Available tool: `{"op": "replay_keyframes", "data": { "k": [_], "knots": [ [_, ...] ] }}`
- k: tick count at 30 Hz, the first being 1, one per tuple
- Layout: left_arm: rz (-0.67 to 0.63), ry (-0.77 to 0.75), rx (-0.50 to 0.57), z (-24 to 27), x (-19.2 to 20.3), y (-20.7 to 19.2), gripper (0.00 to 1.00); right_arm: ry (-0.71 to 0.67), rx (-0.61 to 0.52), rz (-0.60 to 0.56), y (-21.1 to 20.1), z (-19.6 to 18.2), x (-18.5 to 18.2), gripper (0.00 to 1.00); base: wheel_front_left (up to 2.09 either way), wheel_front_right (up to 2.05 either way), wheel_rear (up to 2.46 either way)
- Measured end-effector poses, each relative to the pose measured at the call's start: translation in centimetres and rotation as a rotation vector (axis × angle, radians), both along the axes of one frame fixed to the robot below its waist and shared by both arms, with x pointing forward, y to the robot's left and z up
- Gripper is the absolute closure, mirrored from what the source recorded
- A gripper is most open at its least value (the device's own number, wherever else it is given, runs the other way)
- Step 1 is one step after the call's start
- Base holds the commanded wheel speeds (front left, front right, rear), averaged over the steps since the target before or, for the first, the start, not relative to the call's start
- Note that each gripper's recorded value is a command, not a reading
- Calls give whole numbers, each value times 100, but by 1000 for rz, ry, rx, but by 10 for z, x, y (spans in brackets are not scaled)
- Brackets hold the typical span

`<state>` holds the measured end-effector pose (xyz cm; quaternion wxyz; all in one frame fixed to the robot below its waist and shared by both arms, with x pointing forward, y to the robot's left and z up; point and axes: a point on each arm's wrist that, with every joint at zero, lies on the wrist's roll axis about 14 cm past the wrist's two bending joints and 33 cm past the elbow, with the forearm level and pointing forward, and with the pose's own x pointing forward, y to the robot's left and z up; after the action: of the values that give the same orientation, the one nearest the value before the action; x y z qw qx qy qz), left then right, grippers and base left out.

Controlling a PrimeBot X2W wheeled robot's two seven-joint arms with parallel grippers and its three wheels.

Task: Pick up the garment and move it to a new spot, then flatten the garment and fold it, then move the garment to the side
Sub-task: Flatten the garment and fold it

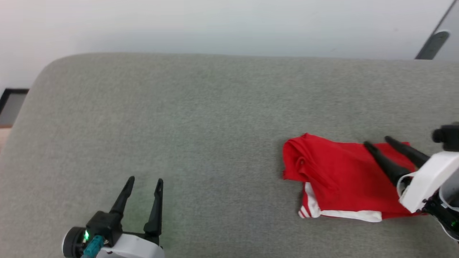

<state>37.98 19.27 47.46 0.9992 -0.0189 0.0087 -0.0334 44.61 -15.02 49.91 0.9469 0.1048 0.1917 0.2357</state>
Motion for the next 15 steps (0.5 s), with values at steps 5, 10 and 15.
{"op": "replay_keyframes", "data": {
  "k": [5,10,15],
  "knots": [
    [-20,6,-31,-2,0,-8,0,-144,16,-147,-32,8,1,0,0,0,0],
    [-33,3,-38,0,-6,-12,0,-288,31,-229,-45,19,-8,0,0,0,0],
    [-34,-28,-27,10,-14,-9,0,-336,49,-299,-57,22,-21,0,0,0,0]
  ]
}}
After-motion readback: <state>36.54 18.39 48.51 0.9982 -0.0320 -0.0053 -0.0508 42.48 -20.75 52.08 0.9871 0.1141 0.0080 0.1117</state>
